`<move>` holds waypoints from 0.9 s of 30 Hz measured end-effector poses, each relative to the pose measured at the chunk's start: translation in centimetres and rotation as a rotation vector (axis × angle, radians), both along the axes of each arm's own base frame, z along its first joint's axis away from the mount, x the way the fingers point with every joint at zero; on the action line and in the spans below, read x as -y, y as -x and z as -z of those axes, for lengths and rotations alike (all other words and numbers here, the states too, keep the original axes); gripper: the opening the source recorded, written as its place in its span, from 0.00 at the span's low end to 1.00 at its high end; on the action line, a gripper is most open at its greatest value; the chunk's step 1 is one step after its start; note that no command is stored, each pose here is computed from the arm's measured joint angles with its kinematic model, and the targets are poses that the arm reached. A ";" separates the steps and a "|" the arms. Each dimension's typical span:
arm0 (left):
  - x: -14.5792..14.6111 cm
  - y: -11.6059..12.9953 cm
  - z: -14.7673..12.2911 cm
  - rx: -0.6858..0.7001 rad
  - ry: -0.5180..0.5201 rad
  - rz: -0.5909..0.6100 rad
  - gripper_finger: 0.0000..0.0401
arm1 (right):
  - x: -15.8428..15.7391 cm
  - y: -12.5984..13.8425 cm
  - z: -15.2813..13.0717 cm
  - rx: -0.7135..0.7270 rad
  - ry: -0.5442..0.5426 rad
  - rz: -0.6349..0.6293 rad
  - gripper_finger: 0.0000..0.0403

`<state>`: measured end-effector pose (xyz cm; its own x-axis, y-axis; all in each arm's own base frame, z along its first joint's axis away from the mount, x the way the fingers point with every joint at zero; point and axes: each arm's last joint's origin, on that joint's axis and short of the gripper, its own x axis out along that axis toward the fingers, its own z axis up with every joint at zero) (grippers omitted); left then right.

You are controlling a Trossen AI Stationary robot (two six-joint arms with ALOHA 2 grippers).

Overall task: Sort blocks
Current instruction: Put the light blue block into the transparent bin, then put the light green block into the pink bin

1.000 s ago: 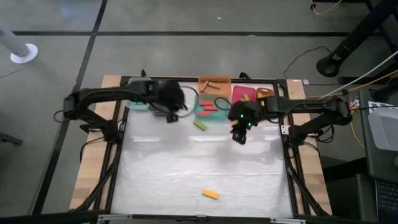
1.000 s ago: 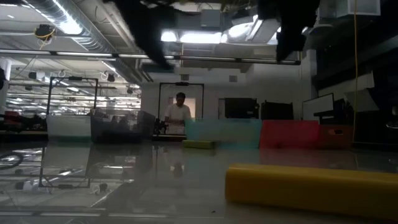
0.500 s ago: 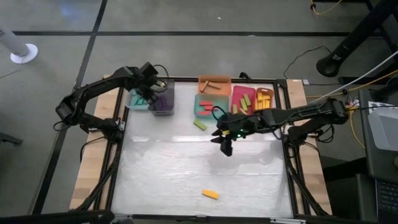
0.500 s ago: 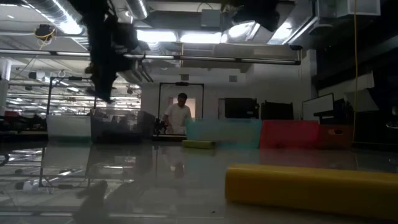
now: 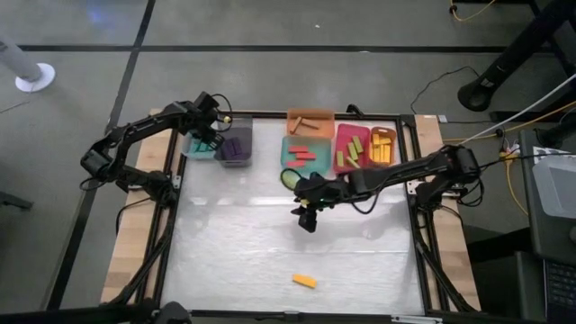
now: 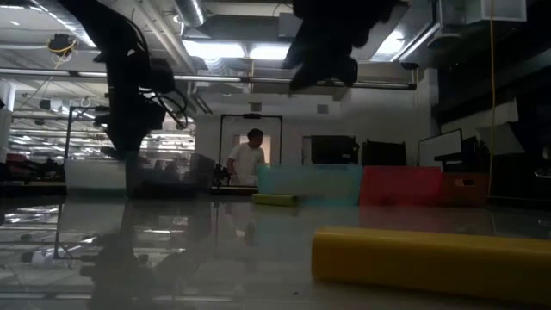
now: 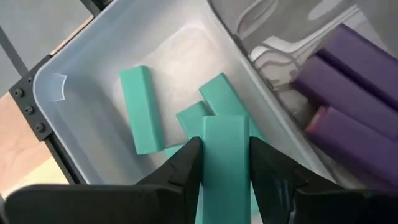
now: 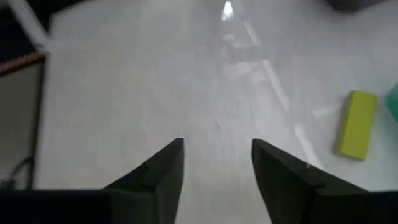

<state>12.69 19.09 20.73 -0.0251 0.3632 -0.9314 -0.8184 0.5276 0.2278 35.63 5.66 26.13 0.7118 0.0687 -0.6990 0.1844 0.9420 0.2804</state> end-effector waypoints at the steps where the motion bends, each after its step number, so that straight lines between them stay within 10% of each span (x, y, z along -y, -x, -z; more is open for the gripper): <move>1: 0.0 0.1 0.1 0.000 0.000 -0.003 0.27 | 0.0 -0.2 0.4 -0.010 0.012 0.011 0.49; 12: -0.2 0.0 0.3 0.014 -0.031 -0.032 0.49 | 3.1 -2.4 5.6 -0.146 0.127 0.164 0.66; 27: -0.2 0.0 0.3 0.010 -0.030 -0.021 0.48 | 7.6 -3.9 10.4 -0.239 0.088 0.326 0.66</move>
<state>12.70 19.26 20.40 -0.0234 0.3908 -0.9202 -0.8317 0.5032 0.2349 39.52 -1.95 15.74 0.5038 -0.2009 -0.8401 0.5268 0.8423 0.1145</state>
